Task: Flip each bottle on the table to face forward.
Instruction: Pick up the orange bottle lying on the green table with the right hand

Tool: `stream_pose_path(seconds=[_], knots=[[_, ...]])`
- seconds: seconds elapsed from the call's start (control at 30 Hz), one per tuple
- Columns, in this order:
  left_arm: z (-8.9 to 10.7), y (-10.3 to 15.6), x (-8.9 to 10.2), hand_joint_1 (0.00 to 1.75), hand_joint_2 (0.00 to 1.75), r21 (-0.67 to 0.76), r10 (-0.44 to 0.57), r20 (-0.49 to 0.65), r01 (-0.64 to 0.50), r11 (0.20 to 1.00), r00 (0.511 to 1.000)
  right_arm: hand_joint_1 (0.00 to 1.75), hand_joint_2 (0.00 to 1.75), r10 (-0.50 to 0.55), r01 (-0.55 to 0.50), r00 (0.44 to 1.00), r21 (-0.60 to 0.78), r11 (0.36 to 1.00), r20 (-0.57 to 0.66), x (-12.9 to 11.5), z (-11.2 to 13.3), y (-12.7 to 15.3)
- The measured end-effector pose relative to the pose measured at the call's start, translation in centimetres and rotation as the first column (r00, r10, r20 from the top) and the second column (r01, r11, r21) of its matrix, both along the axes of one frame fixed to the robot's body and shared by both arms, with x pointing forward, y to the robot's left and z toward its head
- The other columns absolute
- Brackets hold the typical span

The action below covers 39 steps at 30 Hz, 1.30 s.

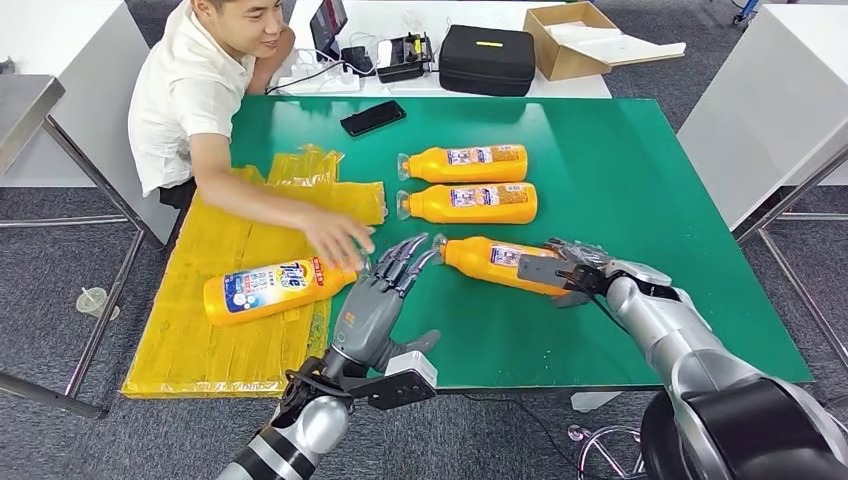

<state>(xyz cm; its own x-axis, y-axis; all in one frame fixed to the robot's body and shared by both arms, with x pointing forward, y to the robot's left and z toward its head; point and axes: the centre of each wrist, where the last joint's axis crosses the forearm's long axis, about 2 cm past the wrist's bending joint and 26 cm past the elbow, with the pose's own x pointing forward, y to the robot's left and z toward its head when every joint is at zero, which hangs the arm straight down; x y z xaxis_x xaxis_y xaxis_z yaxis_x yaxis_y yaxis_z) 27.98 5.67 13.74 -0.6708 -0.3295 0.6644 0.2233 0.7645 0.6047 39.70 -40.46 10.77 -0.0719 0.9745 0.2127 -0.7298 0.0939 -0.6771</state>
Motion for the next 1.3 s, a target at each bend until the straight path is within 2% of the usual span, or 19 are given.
stream_pose_path(seconds=[0.13,0.2,0.27,0.33,0.43,0.67,0.9,0.97,1.1,1.23,1.3], knots=[[-0.1,0.0,0.0,0.0,1.75,-0.045,-0.019,-0.02,0.018,0.999,1.0,1.75,1.75,-0.011,0.009,1.0,0.13,0.991,0.017,-0.6,-0.4,-1.0],[-0.3,-0.1,-0.3,0.0,1.75,-0.142,-0.066,-0.119,0.049,0.989,0.991,1.75,1.75,-0.021,0.017,1.0,0.238,0.971,0.015,-1.2,-0.8,-1.5],[-0.5,-0.3,-0.8,0.0,1.75,-0.305,-0.154,-0.274,0.066,0.95,0.949,1.75,1.75,-0.037,0.029,0.999,0.358,0.933,0.015,-2.2,-1.5,-1.8],[-0.6,-0.6,-1.2,0.0,1.75,-0.455,-0.231,-0.39,0.031,0.89,0.891,1.75,1.75,-0.057,0.036,0.998,0.454,0.89,0.032,-3.1,-2.0,-1.7],[-0.7,-0.7,-1.6,0.0,1.75,-0.548,-0.243,-0.46,-0.057,0.835,0.854,1.75,1.75,-0.075,0.013,0.993,0.532,0.847,0.094,-4.0,-2.2,-0.8],[-0.9,-0.6,-1.8,0.0,1.75,-0.562,-0.213,-0.471,-0.105,0.821,0.856,1.75,1.75,-0.042,-0.077,0.98,0.57,0.818,0.193,-4.8,-1.8,1.4],[-0.6,-0.6,-1.9,0.0,1.75,-0.533,-0.128,-0.4,-0.117,0.838,0.907,1.75,1.75,-0.055,-0.113,0.967,0.612,0.783,0.25,-5.4,-2.3,2.9],[-0.7,-0.6,-1.9,0.0,1.75,-0.563,-0.152,-0.419,-0.124,0.817,0.895,1.75,1.75,-0.056,-0.12,0.967,0.635,0.763,0.25,-5.8,-2.5,3.5],[-0.9,-0.2,-1.6,0.0,1.75,-0.675,-0.254,-0.467,-0.156,0.721,0.847,1.75,1.75,-0.023,-0.159,0.969,0.689,0.707,0.247,-6.1,-2.6,5.5],[-0.9,0.2,-1.3,0.0,1.75,-0.72,-0.293,-0.471,-0.171,0.672,0.832,1.75,1.75,0.005,-0.188,0.969,0.727,0.661,0.246,-6.1,-2.4,7.0],[-0.9,0.2,-1.1,0.0,1.75,-0.758,-0.351,-0.468,-0.165,0.631,0.811,1.75,1.75,0.034,-0.208,0.971,0.757,0.619,0.238,-6.1,-2.3,8.0]])
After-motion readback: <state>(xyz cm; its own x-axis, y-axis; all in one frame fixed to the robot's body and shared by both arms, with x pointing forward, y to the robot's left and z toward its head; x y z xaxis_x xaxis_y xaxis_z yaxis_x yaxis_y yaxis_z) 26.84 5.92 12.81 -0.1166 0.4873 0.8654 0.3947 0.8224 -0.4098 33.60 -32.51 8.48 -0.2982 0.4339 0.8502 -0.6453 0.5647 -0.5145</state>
